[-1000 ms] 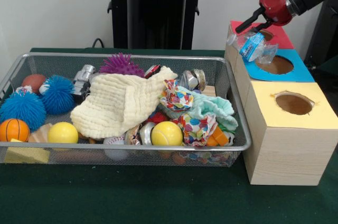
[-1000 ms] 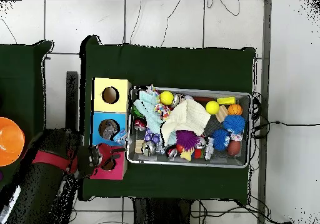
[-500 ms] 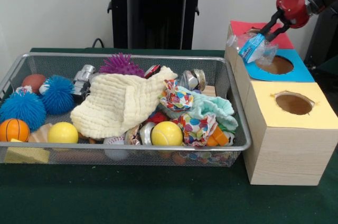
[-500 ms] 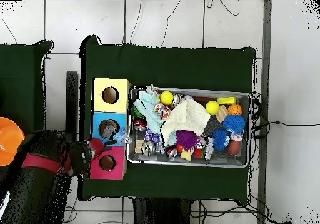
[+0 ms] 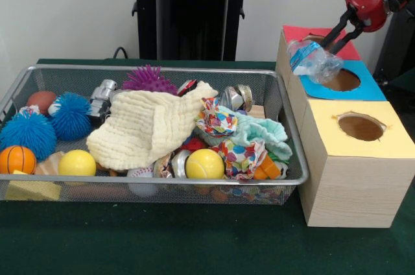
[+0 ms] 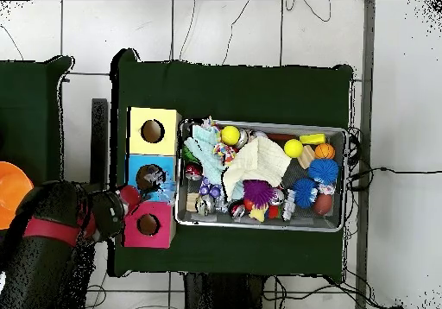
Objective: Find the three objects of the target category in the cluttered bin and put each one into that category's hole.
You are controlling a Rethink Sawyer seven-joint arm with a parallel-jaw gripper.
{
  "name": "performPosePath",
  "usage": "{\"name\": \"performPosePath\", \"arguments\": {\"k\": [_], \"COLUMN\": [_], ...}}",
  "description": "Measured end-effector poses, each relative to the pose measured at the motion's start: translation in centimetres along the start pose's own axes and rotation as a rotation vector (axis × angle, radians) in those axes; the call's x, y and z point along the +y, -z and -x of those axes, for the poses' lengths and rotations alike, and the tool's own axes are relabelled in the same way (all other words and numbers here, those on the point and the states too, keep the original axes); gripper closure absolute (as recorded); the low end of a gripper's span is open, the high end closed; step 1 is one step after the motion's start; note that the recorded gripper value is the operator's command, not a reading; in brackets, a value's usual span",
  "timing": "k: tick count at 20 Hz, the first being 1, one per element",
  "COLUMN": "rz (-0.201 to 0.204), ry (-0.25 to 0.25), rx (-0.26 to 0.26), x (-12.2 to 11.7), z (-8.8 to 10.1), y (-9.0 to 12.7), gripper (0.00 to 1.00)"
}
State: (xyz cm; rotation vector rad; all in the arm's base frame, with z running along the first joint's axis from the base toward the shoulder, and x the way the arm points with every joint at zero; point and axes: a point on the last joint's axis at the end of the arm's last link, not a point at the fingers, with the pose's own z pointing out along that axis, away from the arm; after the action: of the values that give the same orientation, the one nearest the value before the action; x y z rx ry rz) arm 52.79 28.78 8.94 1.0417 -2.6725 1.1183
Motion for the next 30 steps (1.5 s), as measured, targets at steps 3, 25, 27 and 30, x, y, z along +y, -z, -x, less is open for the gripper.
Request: {"name": "performPosePath", "arguments": {"k": [3, 25, 27, 30], "rz": [-0.005, 0.121, 0.109, 0.104], "ry": [-0.005, -0.29, -0.324, -0.336], "rx": [0.0, 0.182, 0.183, 0.181], "x": [-0.4, 3.1, 2.7, 2.2], "z": [-0.1, -0.3, -0.4, -0.5], "y": [0.1, 1.2, 1.3, 1.5], "gripper": [0.0, 0.0, 0.0, 0.0]}}
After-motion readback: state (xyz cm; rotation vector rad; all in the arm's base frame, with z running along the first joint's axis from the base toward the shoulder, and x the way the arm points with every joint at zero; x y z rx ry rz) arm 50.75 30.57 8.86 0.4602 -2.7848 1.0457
